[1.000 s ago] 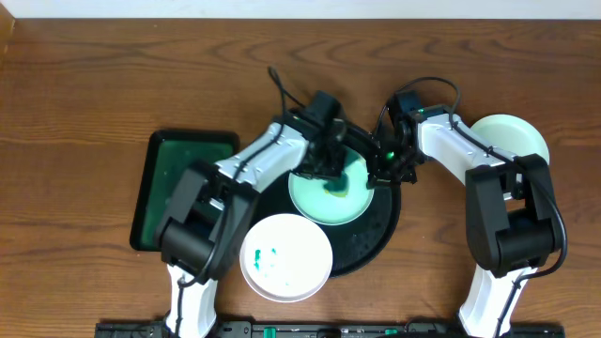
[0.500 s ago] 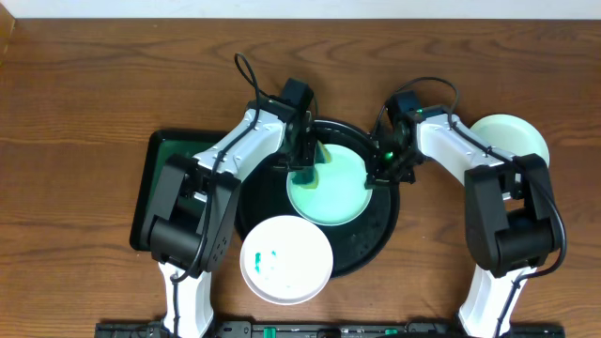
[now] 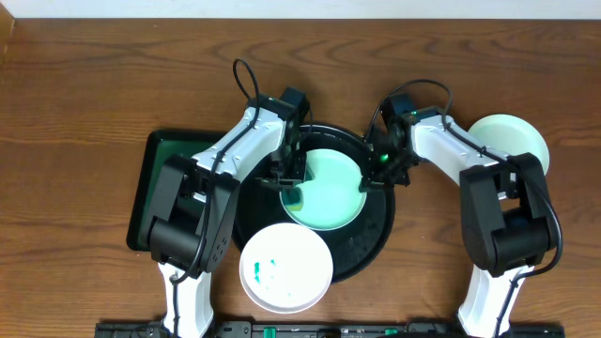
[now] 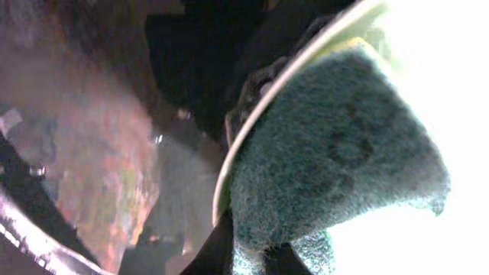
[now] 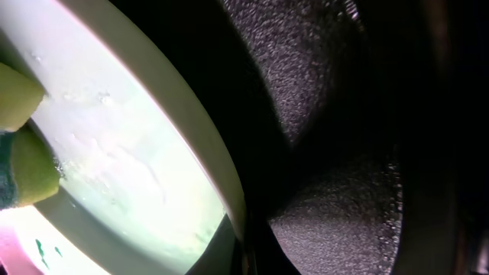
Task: Clean dirty plates on tray and stack at the side
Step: 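Rub the sponge around the plate surface with the left gripper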
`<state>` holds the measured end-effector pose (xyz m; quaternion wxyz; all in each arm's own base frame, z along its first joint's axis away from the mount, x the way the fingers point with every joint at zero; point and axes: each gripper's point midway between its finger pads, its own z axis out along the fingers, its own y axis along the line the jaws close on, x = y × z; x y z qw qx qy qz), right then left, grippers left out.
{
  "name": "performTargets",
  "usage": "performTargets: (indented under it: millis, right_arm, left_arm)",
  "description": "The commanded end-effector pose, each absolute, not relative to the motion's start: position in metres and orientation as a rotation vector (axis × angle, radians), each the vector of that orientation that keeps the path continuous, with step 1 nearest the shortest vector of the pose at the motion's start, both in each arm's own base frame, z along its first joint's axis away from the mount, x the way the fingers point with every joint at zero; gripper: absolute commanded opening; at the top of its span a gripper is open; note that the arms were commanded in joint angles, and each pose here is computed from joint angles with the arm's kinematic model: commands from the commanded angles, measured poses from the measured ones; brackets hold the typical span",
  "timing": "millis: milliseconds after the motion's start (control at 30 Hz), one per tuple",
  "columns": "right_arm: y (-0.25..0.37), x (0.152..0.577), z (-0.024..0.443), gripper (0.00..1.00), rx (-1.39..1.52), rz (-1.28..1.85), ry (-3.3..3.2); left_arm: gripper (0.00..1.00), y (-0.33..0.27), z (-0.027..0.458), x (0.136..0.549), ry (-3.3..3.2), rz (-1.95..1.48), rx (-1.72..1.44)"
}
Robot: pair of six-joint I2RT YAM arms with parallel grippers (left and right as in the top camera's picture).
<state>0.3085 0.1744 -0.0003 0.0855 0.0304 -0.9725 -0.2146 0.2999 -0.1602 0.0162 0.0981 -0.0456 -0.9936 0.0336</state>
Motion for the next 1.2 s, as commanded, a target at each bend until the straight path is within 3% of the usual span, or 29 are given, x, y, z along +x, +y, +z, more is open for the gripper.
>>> performTargets:
  millis: [0,300,700,1167]
  right_arm:
    - [0.141,0.296,-0.029,0.01,0.027,-0.392,-2.889]
    - [0.141,0.296,-0.029,0.01,0.026,-0.393,-2.892]
    - [0.141,0.296,-0.029,0.01,0.025,-0.393,-2.890]
    - [0.140,0.292,-0.028,0.01,0.020,-0.384,-2.875]
  left_arm:
    - [0.07,-0.097,-0.004,0.274,-2.794,-0.265,-0.218]
    - [0.08,-0.174,-0.002,0.246,-2.691,0.204,-0.564]
    - [0.07,-0.255,-0.005,0.220,-2.672,0.381,-0.870]
    - [0.08,-0.314,0.002,0.255,-2.800,0.748,-0.814]
